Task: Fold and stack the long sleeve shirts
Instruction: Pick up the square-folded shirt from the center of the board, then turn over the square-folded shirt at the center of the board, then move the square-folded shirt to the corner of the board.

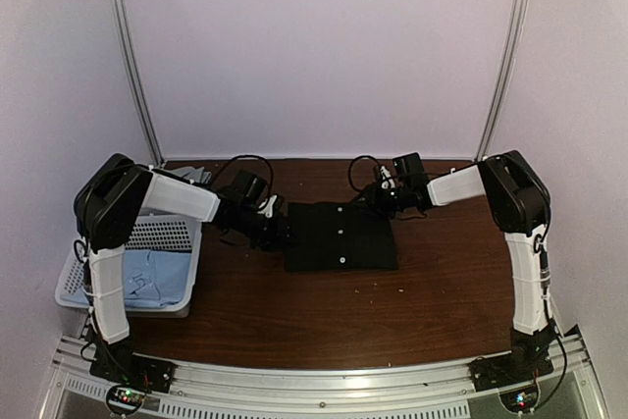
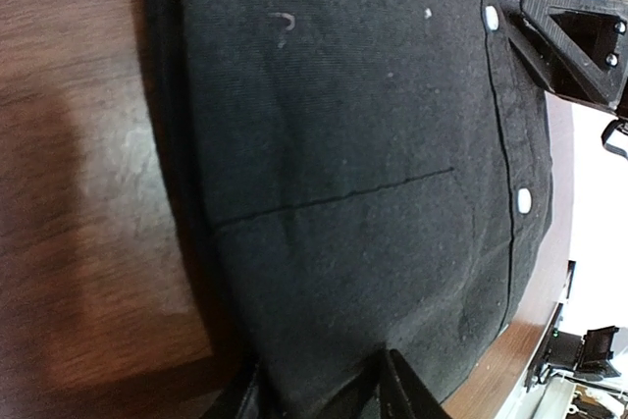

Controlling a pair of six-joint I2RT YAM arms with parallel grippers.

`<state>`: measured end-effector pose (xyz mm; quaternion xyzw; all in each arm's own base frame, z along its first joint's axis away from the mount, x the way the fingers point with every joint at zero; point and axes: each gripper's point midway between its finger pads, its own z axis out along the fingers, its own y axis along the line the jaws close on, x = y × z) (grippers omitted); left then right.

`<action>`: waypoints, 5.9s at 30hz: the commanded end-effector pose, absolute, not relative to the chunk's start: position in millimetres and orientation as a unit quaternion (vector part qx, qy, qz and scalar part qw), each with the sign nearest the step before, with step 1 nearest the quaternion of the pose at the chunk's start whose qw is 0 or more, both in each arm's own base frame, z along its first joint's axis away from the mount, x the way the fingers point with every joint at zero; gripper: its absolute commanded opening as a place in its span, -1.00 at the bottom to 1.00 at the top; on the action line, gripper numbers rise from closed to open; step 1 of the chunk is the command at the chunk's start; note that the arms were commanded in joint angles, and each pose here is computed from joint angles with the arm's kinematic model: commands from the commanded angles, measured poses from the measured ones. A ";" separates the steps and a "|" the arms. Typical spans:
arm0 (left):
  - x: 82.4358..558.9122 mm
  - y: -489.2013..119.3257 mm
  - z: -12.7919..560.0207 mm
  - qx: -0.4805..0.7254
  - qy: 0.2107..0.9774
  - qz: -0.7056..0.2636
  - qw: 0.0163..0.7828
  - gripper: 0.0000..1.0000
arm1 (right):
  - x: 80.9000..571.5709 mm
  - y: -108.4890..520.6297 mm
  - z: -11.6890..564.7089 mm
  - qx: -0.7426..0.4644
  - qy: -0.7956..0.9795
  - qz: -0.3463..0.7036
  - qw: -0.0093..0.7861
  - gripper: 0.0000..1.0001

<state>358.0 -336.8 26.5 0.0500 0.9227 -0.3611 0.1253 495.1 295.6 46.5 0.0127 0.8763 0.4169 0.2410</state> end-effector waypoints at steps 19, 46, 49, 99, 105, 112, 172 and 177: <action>368.4 -325.7 38.1 0.039 0.947 -0.286 0.140 -1.00 | 486.4 279.4 105.7 -0.032 0.881 0.373 0.287 -0.08; 369.9 -257.1 183.5 0.173 0.935 -0.205 0.231 -1.00 | 382.2 381.7 63.2 -0.117 0.906 0.346 0.213 -0.33; 374.0 -264.5 201.0 0.187 0.925 -0.220 0.246 -1.00 | 383.6 391.1 49.3 -0.107 0.905 0.358 0.201 -0.36; 371.5 -476.6 199.9 0.280 0.816 -0.475 0.173 -1.00 | 450.8 247.5 152.5 0.046 0.843 0.416 0.339 -0.14; 358.9 -554.1 182.6 0.252 0.797 -0.531 0.140 0.08 | 444.9 175.3 153.7 0.079 0.865 0.330 0.370 0.01; 388.4 -509.4 196.6 0.206 0.818 -0.500 0.195 0.42 | 431.1 189.6 124.4 0.048 0.887 0.321 0.329 0.08; 441.3 -340.0 61.5 0.078 0.943 -0.231 0.228 -0.15 | 418.2 192.5 20.2 -0.023 0.964 0.130 0.231 -1.00; 446.2 -327.9 76.7 0.079 0.943 -0.215 0.240 -0.15 | 419.8 155.4 28.2 -0.007 0.967 0.094 0.236 -1.00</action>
